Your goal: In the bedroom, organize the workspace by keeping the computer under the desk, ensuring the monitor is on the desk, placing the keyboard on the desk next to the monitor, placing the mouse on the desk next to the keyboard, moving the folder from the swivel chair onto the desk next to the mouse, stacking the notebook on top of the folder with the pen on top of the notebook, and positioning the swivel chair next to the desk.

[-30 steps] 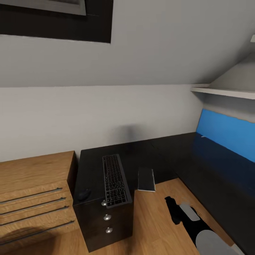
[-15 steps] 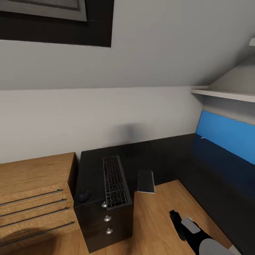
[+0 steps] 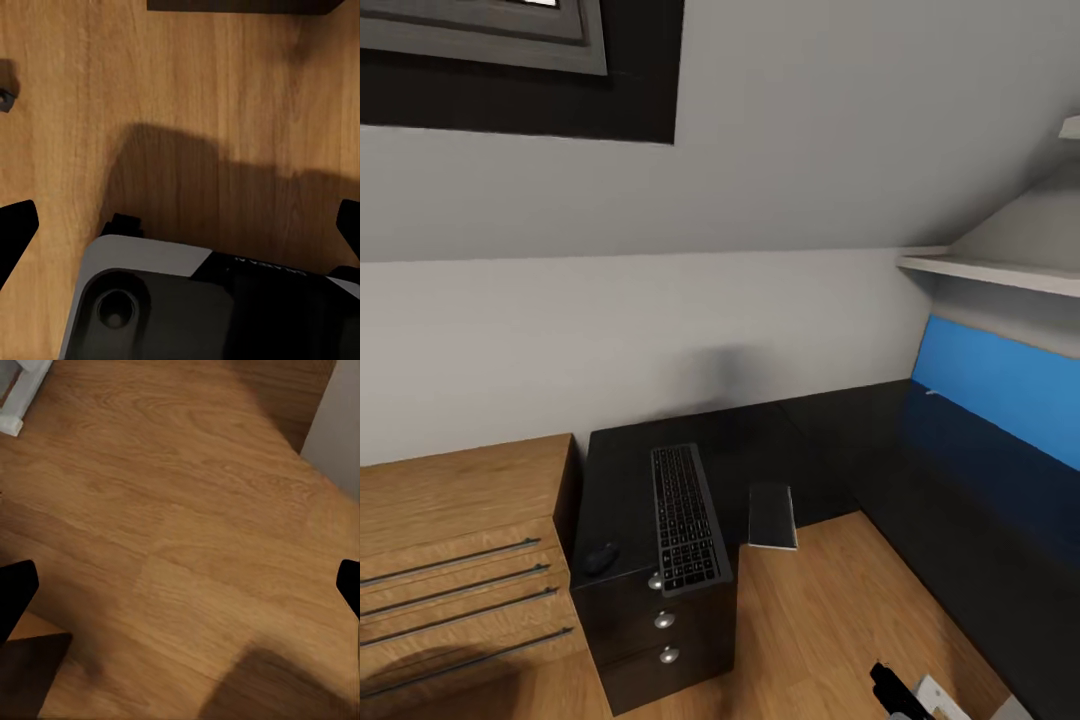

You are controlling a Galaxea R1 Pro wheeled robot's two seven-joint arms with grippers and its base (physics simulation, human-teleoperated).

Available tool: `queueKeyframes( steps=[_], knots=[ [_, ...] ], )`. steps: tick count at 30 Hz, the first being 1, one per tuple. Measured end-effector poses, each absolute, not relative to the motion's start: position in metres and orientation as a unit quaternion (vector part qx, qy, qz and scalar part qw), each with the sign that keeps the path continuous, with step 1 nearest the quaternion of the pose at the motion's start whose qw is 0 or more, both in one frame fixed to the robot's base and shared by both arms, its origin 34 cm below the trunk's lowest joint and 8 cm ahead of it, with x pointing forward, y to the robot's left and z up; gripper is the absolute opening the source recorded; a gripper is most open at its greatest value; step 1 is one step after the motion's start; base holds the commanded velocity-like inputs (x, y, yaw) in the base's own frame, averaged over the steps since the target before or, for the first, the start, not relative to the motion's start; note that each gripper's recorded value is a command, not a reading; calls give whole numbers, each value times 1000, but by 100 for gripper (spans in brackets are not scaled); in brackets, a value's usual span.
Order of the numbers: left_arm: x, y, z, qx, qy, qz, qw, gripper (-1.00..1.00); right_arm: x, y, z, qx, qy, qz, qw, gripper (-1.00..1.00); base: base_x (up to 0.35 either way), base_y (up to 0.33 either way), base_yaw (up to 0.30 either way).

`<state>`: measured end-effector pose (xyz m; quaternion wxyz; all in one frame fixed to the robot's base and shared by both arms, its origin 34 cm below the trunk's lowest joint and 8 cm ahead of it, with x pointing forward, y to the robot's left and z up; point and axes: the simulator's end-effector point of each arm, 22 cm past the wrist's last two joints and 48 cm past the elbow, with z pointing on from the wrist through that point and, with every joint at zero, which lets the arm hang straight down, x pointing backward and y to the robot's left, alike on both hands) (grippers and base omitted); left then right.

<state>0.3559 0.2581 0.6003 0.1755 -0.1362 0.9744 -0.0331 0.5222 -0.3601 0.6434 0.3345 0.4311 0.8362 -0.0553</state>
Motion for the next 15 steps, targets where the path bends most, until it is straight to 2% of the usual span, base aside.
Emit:
queueKeyframes(
  steps=[7,15],
  knots=[
    [357,255,610,-136,973,-35,182,100,516,-339,647,352,867,-36,351,100,0,0,0],
    [376,238,629,-140,961,-42,235,100,521,-309,662,223,892,-23,392,100,0,0,0]
  ],
)
